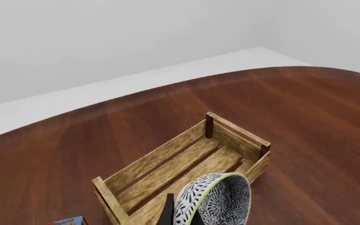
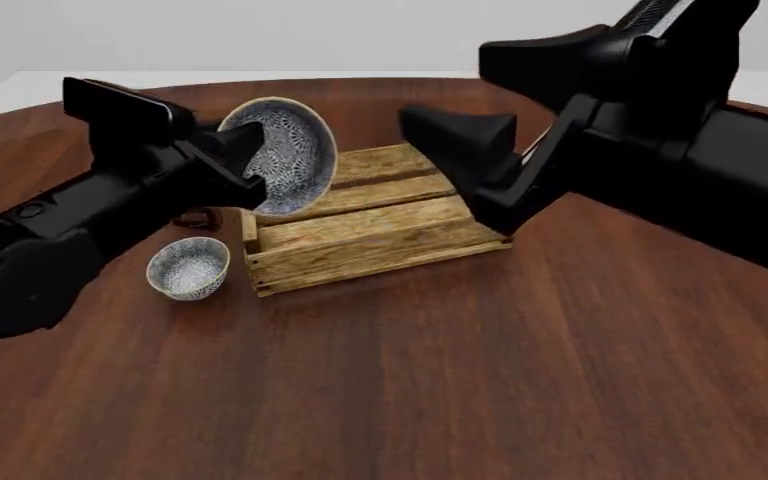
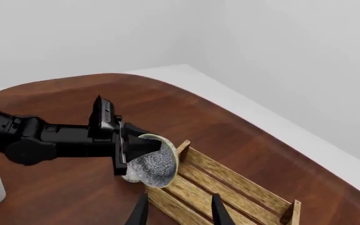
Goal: Stack the right bowl on the left bowl and place them in the tray.
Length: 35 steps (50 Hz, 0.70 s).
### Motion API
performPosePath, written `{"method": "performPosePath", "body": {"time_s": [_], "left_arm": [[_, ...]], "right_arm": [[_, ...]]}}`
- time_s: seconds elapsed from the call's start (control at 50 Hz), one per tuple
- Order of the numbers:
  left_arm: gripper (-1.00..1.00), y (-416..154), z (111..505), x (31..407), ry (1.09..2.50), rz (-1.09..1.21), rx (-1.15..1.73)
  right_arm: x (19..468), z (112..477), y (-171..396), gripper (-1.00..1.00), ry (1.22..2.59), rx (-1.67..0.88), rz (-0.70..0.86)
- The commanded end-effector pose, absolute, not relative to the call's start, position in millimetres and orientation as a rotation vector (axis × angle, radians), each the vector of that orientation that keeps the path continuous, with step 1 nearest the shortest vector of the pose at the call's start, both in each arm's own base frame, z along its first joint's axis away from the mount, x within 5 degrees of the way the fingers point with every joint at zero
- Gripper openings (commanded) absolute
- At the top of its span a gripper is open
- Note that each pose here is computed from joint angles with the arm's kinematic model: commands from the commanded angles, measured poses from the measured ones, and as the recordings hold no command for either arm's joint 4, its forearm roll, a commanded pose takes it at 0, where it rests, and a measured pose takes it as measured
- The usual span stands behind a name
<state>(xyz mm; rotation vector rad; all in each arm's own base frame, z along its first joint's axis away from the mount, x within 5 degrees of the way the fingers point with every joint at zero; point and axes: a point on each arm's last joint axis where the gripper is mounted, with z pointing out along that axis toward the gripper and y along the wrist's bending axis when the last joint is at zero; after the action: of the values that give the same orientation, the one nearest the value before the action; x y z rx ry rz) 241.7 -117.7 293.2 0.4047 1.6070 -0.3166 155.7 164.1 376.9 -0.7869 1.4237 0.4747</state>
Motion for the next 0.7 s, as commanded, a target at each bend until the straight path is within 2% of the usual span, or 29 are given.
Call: {"method": "performPosePath", "body": {"time_s": [0.02, 0.26, 0.56, 0.7], "left_arm": [[-1.0, -73.2, 309.3, 229.7, 1.622, -0.174, 0.32], [-1.0, -63.2, 319.9, 219.1, 1.684, -0.183, 0.269], [-1.0, -47.1, 358.6, 212.5, 1.814, -0.264, 0.058], [-1.0, -41.4, 364.7, 207.5, 1.854, -0.303, -0.037]], "right_arm": [[168.9, 369.2, 154.3, 1.0, 1.473, -0.742, 0.419], [167.4, 374.0, 152.1, 1.0, 1.47, -0.729, 0.425], [179.4, 390.7, 145.0, 1.0, 1.475, -0.665, 0.397], [176.9, 398.3, 141.1, 1.0, 1.457, -0.631, 0.414]]}}
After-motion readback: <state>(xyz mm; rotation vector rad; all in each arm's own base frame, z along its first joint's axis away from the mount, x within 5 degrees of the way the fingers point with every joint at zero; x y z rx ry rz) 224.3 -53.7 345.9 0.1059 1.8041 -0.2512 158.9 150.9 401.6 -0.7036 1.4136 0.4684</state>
